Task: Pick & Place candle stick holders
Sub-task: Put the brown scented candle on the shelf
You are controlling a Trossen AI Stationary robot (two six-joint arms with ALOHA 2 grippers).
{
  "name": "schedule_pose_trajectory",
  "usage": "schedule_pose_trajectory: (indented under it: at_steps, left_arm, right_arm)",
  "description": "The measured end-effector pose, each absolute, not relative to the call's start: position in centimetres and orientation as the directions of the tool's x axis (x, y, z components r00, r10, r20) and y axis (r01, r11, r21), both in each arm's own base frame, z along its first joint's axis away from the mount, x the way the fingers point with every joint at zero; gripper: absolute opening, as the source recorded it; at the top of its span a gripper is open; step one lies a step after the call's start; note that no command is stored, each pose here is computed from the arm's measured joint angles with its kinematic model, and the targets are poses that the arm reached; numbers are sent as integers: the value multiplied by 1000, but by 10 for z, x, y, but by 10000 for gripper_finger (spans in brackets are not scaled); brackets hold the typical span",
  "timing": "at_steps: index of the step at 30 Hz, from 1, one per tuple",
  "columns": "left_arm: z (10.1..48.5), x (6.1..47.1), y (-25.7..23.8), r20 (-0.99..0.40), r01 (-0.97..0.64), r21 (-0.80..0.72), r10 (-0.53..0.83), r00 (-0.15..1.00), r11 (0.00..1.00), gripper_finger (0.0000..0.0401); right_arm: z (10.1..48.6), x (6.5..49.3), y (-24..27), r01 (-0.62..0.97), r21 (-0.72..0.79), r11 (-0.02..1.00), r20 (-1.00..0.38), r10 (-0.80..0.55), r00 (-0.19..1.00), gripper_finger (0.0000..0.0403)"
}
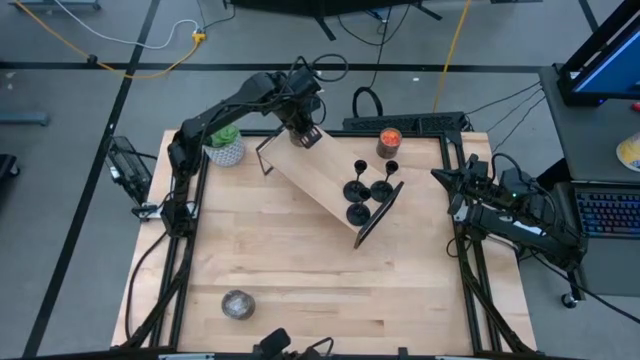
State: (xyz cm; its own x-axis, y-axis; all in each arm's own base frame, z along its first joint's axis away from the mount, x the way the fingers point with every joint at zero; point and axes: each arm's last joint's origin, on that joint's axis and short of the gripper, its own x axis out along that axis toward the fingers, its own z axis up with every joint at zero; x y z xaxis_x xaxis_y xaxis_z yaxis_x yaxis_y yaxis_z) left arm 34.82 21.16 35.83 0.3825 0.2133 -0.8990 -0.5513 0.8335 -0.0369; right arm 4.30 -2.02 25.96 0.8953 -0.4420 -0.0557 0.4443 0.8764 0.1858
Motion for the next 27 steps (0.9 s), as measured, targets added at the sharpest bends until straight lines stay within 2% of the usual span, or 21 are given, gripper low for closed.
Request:
schedule_pose_trajectory:
  at_steps: [3, 8, 16, 22, 27]
  left_arm:
    - [365, 342, 207, -899, -567, -73, 192, 393, 821, 108]
    - [404, 314, 177, -870, -548, -208, 103, 483, 810, 113]
    - [462, 262, 78, -842, -514, -359, -32, 539, 779, 113]
    - [469, 261, 1, -833, -491, -438, -135, 537, 753, 113]
    - [459, 265, -52, -861, -462, -376, -118, 495, 803, 113]
  right_arm:
    - [260, 43, -20, 444, 186, 876, -56, -442, 895, 0]
    - [260, 43, -20, 444, 186, 876, -56, -442, 895, 0]
    - [260, 43, -20, 444, 183, 877, -56, -442, 895, 0]
    - [260, 43, -20, 445, 184, 876, -55, -443, 895, 0]
    - [260, 43, -20, 445, 183, 877, -55, -443, 895, 0]
